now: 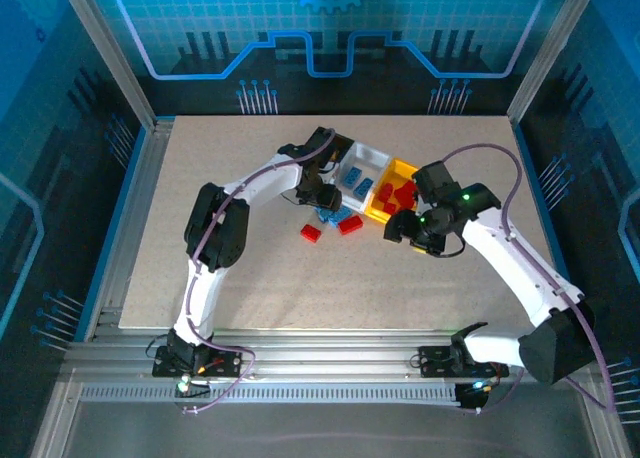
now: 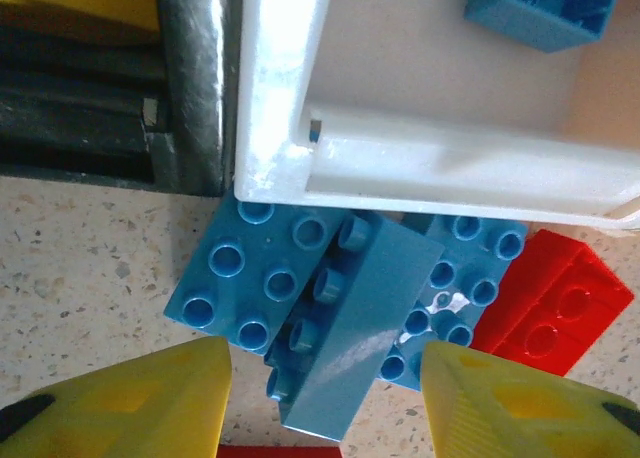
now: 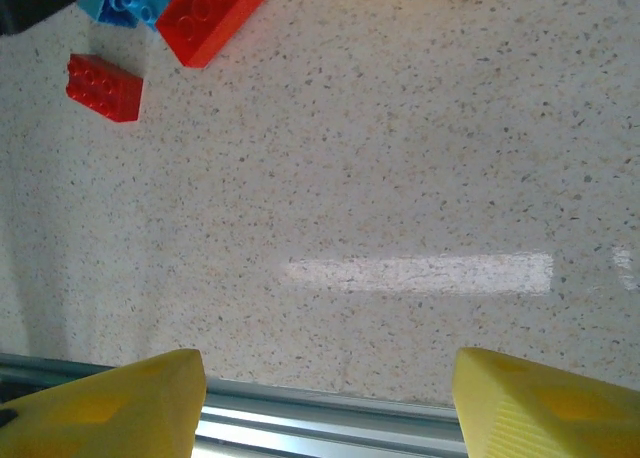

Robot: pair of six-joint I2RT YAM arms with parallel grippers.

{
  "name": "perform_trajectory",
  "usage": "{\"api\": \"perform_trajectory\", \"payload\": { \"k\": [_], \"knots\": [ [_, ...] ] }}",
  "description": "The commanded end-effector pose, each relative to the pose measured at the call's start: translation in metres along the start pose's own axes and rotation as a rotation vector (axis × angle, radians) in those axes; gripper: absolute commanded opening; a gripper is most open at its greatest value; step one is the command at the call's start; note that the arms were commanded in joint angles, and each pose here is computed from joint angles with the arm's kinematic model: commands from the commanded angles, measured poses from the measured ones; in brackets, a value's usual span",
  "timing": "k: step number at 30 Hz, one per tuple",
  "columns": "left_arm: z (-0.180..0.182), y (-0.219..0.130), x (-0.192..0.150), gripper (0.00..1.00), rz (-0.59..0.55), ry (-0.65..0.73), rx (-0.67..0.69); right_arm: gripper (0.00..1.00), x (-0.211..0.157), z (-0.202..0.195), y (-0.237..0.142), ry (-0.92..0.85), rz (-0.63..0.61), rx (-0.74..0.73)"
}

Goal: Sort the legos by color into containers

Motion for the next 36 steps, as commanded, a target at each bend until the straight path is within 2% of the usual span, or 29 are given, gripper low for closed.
{"api": "perform_trajectory", "payload": {
  "k": [1,7,17,29,32,36],
  "knots": [
    [-0.006,0.008,-0.006,0.5,0.043,0.044,0.023,0.68,0.006,-0.001,0.005,0.004,0.037,0.035],
    [-0.008,0.021,-0.012,0.36,0.072,0.056,0.044,0.68,0.018,0.006,0.011,0.0,0.043,0.045],
    [0.001,0.015,-0.031,0.22,0.097,0.04,0.09,0.68,0.022,0.009,0.015,0.012,0.04,0.054],
    [0.012,-0.03,-0.094,0.22,0.106,-0.032,0.093,0.68,0.012,0.018,0.029,-0.006,0.043,0.05],
    [0.015,-0.038,-0.105,0.35,0.099,-0.039,0.102,0.68,0.007,0.021,0.036,-0.017,0.057,0.046],
    [0.018,-0.037,-0.106,0.42,0.092,-0.044,0.114,0.68,0.003,0.026,0.042,-0.038,0.072,0.039]
  ]
}}
Point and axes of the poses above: each hand's point on the last joint's axis, 136 mm out from that joint toward the fingers, its own y axis out along the fingers, its own z axis along the line the jaws close on, x = y × z, the point moved 4 cm from there along -y, back along the fingers, and after that the axes turned 1 degree about -y, right-handed, at the moved point
